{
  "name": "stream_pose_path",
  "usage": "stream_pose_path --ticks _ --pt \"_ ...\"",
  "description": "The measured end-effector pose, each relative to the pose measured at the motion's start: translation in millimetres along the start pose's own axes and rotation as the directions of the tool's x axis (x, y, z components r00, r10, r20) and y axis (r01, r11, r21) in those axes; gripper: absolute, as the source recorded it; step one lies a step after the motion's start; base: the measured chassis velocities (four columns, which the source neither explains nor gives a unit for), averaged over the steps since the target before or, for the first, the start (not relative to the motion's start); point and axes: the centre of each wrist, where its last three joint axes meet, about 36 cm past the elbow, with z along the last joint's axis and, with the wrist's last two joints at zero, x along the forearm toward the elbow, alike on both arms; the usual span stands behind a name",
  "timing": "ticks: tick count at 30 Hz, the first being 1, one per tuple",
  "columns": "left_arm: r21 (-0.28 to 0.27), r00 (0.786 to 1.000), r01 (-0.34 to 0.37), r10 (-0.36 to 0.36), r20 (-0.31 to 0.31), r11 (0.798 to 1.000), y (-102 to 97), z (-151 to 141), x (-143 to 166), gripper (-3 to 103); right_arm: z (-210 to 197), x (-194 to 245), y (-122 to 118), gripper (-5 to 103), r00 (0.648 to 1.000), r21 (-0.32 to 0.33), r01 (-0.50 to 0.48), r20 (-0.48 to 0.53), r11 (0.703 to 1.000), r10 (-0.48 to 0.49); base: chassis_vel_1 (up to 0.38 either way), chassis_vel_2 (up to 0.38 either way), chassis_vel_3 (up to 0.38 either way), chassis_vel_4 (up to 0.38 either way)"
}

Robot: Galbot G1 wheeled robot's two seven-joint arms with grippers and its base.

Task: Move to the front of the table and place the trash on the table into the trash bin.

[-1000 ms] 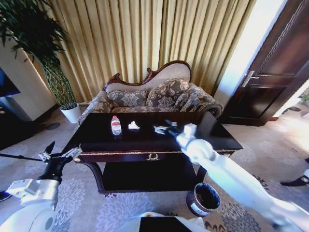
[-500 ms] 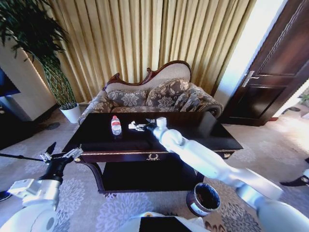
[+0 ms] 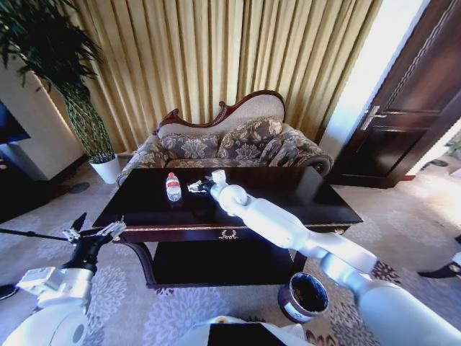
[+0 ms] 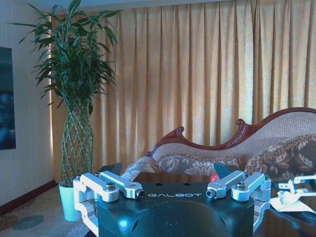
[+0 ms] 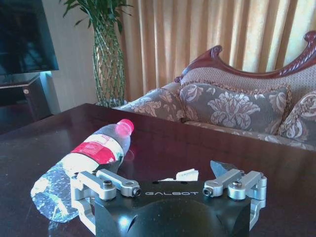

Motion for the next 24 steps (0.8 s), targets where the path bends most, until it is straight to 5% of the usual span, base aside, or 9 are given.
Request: stream_pose_path --ticks 14,19,22,24 --pt "0.024 1.0 -0.008 0.008 0.008 1.0 -5.6 1.0 -2.4 100 14.6 -17.0 -1.9 101 0.999 0.021 -0.034 -0.036 0.999 0.035 0.0 0.0 0.0 0.0" --pt "0.021 1.0 -0.003 0.003 0.011 1.0 -4.1 0.2 -2.4 100 18.8 -17.2 -4.4 81 0.998 0.033 -0.042 -0.042 0.999 0.043 0.0 0.0 0.0 0.0" --pt "0.022 1.0 -0.002 0.001 0.012 1.0 -3.8 0.0 -2.4 100 20.8 -16.4 -7.0 81 0.998 0.039 -0.047 -0.044 0.998 0.049 0.0 0.0 0.0 0.0" --pt "0.028 1.0 -0.005 0.004 0.015 1.0 -4.5 0.4 -2.4 100 23.1 -14.3 -9.3 65 0.998 0.042 -0.051 -0.046 0.998 0.052 0.0 0.0 0.0 0.0"
